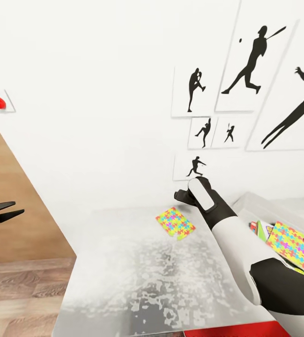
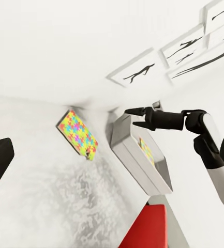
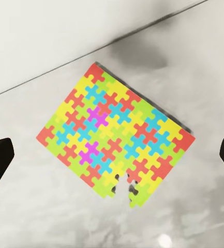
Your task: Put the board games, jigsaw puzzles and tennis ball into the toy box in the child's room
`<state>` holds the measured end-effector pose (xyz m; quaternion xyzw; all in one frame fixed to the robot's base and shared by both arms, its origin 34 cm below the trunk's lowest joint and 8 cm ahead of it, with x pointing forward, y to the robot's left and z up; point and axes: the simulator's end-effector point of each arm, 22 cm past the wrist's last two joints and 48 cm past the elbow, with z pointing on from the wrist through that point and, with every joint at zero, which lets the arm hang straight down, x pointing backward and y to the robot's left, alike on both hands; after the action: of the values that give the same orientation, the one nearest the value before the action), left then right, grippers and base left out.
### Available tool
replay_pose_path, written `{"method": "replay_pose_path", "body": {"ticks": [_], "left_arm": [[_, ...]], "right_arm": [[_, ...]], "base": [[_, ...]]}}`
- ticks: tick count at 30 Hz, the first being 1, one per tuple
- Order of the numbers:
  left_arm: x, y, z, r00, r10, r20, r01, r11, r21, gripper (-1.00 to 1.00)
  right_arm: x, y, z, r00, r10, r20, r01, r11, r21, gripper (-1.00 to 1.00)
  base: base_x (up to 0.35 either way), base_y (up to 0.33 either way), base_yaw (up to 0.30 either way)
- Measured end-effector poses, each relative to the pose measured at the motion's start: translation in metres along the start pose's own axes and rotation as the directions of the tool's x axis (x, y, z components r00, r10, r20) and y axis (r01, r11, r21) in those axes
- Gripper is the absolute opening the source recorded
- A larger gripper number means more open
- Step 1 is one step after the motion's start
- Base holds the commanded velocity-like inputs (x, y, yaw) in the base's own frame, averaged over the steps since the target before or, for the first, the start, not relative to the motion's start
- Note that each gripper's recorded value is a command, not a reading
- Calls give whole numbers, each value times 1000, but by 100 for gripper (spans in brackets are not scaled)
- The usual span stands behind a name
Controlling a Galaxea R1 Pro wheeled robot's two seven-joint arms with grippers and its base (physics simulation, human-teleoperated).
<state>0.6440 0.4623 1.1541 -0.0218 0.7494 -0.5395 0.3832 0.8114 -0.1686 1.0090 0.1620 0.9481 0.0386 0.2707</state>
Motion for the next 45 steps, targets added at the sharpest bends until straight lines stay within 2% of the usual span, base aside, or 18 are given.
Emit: {"method": "replay_pose_path", "body": {"ticks": [12, 18, 27, 45], "left_arm": [[4, 10, 3, 1000, -16, -9, 15, 1000, -10, 100], [6, 15, 4, 1000, -22, -14, 22, 1000, -16, 100], [9, 23, 6, 999, -33, -20, 32, 999, -23, 100], [15, 37, 10, 998, -57, -31, 56, 998, -37, 100]], "right_arm": [[-37, 14, -12, 999, -27, 34, 27, 1000, -6, 100], [-53, 18, -17, 996, -82, 22, 81, 996, 27, 100], [-57, 22, -14, 994, -112, -18, 112, 992, 50, 100], [-55, 50, -19, 975, -206, -80, 207, 978, -2, 100]], "base": [[0, 0, 0], [0, 0, 0], [0, 0, 0], [0, 0, 0]]}}
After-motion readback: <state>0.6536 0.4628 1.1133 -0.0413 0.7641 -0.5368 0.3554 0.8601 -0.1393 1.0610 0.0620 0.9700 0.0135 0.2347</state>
